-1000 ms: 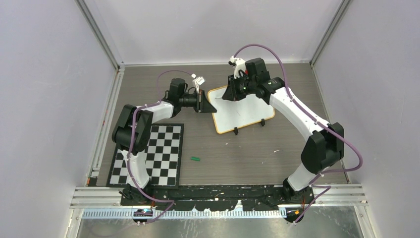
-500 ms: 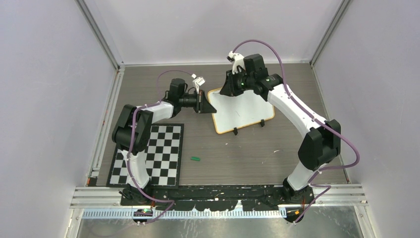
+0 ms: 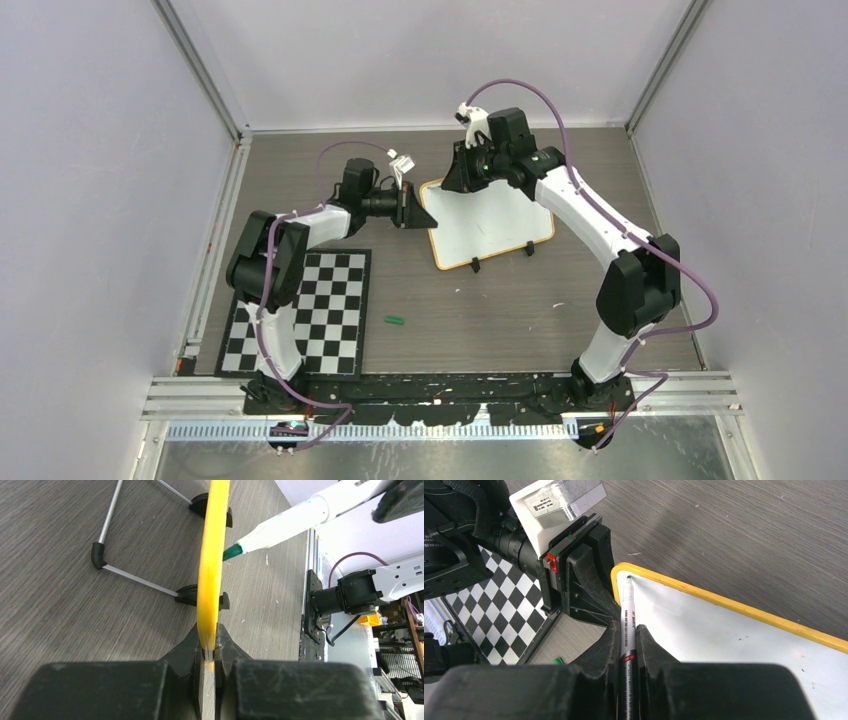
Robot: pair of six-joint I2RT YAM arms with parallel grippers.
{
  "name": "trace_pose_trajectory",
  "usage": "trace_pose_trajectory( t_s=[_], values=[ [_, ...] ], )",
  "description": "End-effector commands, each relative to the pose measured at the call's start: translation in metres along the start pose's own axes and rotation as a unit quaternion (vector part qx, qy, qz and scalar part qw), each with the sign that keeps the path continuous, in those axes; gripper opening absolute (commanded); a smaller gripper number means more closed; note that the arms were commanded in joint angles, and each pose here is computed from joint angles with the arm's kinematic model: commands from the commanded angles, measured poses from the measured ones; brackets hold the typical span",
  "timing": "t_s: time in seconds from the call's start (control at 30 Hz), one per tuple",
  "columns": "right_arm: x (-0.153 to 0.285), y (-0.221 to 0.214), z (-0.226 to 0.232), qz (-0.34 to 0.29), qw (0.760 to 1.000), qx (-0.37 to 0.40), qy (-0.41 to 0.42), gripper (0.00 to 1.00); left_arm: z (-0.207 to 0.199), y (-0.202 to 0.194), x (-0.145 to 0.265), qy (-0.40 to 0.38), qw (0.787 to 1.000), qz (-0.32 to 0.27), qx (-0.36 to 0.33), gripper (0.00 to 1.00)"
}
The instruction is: Write a sentence on the whiteboard
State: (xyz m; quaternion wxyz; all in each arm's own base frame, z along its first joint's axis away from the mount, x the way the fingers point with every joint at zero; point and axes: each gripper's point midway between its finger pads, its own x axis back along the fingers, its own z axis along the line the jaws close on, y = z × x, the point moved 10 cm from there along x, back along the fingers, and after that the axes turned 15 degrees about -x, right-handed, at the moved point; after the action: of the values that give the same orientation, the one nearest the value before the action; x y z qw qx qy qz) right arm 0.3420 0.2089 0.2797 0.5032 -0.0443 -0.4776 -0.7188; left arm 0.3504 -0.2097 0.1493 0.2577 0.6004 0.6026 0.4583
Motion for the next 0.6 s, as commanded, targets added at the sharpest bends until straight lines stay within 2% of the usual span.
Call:
trace_pose_trajectory(
  t_s=[0.0, 0.57],
  values=[
    [0.003, 0.018, 0.012, -0.035, 0.999, 0.017, 0.016, 0.0, -0.001, 0.0, 0.002, -0.008, 1.0, 0.0, 0.0, 0.0],
    [0.003, -0.003, 0.001, -0.008, 1.0, 0.015, 0.001, 0.0, -0.001, -0.002, 0.002, -0.008, 1.0, 0.001, -0.002, 0.0]
  ],
)
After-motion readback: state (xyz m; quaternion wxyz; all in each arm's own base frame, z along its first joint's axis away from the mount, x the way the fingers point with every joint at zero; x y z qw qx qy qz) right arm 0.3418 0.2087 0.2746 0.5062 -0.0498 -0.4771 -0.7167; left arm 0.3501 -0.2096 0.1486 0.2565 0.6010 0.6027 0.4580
